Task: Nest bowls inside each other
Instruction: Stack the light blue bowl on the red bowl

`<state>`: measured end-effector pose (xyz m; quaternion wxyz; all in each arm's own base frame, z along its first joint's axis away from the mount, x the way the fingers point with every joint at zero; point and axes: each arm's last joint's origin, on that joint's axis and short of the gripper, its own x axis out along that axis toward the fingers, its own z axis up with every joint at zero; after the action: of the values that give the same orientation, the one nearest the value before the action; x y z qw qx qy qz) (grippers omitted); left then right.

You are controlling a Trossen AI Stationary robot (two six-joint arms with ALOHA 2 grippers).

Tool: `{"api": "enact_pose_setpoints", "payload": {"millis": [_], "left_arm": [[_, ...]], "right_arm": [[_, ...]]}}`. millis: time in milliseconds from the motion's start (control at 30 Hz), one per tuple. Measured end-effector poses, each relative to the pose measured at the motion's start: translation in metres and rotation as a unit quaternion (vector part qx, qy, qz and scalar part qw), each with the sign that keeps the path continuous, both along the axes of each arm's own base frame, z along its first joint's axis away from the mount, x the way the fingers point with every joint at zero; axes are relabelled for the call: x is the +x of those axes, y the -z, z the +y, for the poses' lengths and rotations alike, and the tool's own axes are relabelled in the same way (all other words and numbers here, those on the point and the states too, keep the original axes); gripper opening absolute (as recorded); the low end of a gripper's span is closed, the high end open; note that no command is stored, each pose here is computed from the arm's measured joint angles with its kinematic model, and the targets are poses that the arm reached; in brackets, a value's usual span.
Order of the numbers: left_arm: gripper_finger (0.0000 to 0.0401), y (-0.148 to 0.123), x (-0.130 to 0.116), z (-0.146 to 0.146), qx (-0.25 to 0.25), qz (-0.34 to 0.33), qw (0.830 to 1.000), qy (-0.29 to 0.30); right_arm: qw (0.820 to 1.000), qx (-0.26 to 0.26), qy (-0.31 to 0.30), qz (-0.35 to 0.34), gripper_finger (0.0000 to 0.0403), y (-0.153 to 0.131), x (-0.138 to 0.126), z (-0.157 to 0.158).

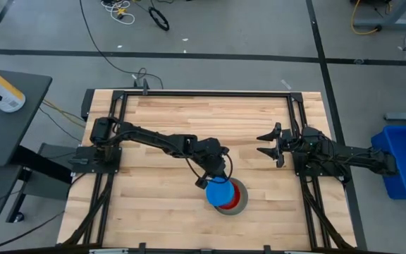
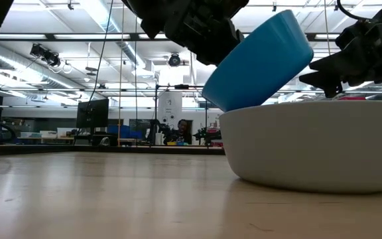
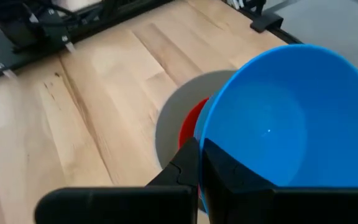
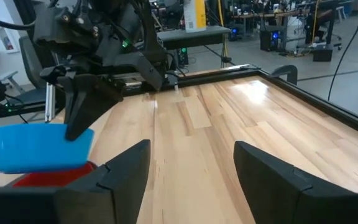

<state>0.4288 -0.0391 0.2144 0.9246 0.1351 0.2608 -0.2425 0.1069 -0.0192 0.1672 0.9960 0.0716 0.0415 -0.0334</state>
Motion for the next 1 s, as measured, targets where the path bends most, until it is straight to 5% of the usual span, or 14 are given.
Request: {"api": "enact_pose_setpoints", "payload": {"millis": [467, 1000], "left_arm": [[0.0005, 0.0, 0.0, -0.003, 0.011, -0.004, 1.0, -0.007], [0.0005, 0.0, 0.0, -0.011, 0.046, -0.015, 0.999, -0.022]], "right_arm": [[1.0, -0.016, -0.001, -0.003, 0.0227, -0.001, 0.0, 0.0], [0.998, -0.039, 0.04, -0.009, 0.0258, -0.003, 0.0, -0.003]]}}
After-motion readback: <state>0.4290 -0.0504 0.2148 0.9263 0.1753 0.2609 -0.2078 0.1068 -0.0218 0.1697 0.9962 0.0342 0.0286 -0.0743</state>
